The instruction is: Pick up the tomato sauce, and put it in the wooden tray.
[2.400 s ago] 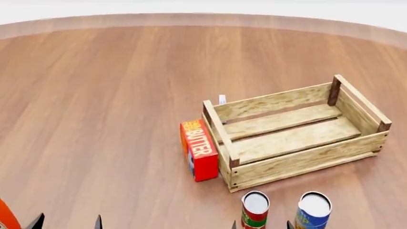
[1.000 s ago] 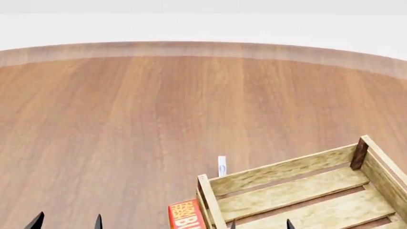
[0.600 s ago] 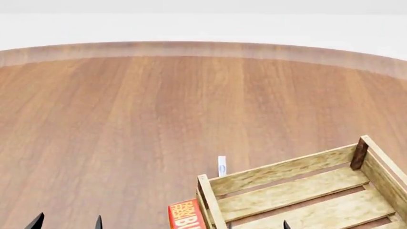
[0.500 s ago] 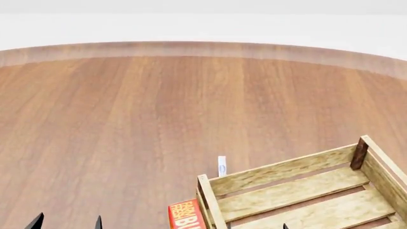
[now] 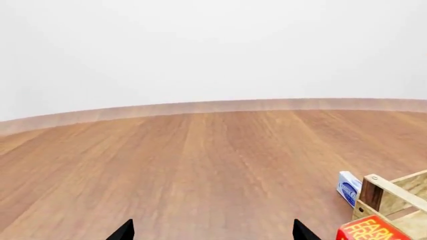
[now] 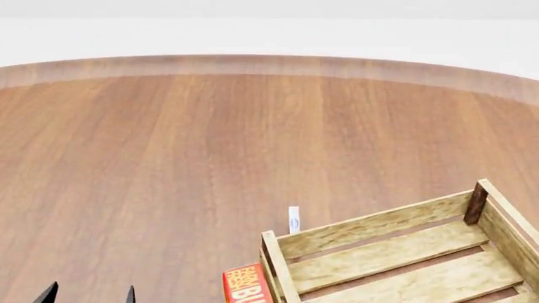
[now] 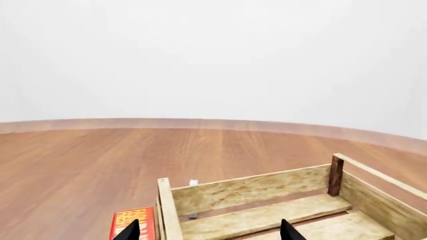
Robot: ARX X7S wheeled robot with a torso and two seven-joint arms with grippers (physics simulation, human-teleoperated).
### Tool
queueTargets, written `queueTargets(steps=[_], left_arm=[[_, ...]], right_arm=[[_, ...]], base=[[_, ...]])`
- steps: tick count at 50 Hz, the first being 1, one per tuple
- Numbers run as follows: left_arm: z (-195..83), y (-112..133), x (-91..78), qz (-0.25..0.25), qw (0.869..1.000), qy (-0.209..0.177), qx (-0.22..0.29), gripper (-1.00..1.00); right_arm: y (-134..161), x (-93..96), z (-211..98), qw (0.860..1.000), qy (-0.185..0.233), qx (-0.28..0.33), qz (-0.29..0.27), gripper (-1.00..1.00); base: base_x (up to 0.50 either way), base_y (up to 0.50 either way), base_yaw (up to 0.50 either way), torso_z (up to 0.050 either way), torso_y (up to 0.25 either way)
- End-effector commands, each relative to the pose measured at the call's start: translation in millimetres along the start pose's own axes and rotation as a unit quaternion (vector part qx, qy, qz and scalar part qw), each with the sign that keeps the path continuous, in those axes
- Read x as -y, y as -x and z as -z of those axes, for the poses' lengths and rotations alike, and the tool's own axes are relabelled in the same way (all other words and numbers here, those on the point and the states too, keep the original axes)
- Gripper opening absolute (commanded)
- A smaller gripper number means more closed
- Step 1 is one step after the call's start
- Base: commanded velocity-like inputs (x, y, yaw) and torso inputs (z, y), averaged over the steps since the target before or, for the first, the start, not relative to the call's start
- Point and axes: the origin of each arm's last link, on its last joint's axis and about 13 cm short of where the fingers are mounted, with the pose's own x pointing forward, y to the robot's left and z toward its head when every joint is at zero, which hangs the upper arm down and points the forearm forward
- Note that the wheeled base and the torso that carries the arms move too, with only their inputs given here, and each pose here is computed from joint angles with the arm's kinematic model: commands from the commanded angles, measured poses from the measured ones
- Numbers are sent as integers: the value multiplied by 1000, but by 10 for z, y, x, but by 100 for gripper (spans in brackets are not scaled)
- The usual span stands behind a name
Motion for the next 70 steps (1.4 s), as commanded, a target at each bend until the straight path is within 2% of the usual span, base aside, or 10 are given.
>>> queueTargets(steps=[1, 16, 26, 31, 41, 51, 54, 59, 70], left_arm=[[6, -3, 4, 8, 1000, 8, 6, 100], [9, -7, 2, 8, 1000, 9, 6, 100], [9, -7, 2, 8, 1000, 9, 6, 100], [9, -7, 2, 8, 1000, 8, 6, 100], [9, -7, 2, 8, 1000, 9, 6, 100], [9, -7, 2, 8, 1000, 9, 6, 100], [9, -7, 2, 8, 1000, 8, 6, 100], [10, -3, 7, 8, 1000, 9, 7, 100], [11, -1, 1, 8, 1000, 8, 7, 100]], right_arm=[[355, -17, -81, 1000, -11, 16, 10, 100], [632, -43, -46, 999, -18, 16, 35, 100], [714, -37, 68, 996, -25, 10, 82, 100], [736, -74, 135, 997, -32, -6, 75, 100], [832, -143, 213, 998, -14, -19, 65, 100], [858, -148, 305, 996, -9, -38, 75, 100], [871, -146, 286, 996, -6, -27, 88, 100], [873, -134, 337, 994, -20, -35, 99, 100], [850, -178, 533, 993, -15, -72, 90, 100]], base=[[0, 0, 0, 0, 0], [0, 0, 0, 0, 0], [0, 0, 0, 0, 0], [0, 0, 0, 0, 0], [0, 0, 0, 0, 0], [0, 0, 0, 0, 0], [0, 0, 0, 0, 0], [0, 0, 0, 0, 0], [0, 0, 0, 0, 0]])
